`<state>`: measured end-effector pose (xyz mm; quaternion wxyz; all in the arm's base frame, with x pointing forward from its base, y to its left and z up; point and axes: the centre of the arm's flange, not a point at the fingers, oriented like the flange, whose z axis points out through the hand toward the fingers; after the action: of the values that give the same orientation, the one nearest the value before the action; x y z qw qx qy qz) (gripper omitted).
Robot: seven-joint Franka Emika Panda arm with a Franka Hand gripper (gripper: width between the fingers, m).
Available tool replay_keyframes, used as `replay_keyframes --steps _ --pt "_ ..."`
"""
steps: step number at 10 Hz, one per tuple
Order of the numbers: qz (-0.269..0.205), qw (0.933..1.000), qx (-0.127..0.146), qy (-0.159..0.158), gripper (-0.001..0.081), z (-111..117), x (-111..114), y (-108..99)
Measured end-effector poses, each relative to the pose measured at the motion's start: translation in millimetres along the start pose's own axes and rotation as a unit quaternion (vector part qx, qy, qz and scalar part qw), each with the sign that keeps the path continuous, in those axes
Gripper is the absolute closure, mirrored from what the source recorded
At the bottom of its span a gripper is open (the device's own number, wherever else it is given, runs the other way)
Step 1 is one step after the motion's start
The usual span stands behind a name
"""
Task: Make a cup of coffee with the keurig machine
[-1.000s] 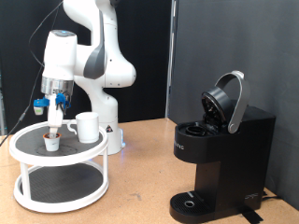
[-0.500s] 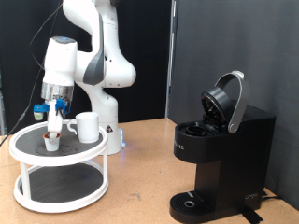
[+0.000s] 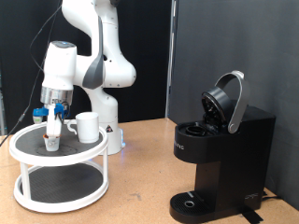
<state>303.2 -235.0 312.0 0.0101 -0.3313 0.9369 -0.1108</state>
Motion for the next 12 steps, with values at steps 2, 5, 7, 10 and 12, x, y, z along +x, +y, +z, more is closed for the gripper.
replay_keyframes --steps 2,5,7,10,12 --pt "0.003 1.0 0.003 -0.006 0.0316 -0.7 -0.6 -1.1" --pt "-0.001 0.9999 -0.001 -0.016 0.0516 -1.6 -0.6 -1.8" --pt "-0.004 0.9996 -0.011 -0.024 0.0516 -6.0 1.1 -1.8" --pt "-0.003 0.9982 -0.041 -0.045 0.0516 -25.5 7.0 -3.3" --pt "-0.009 0.9965 -0.06 -0.058 0.0516 -45.2 13.4 -3.6"
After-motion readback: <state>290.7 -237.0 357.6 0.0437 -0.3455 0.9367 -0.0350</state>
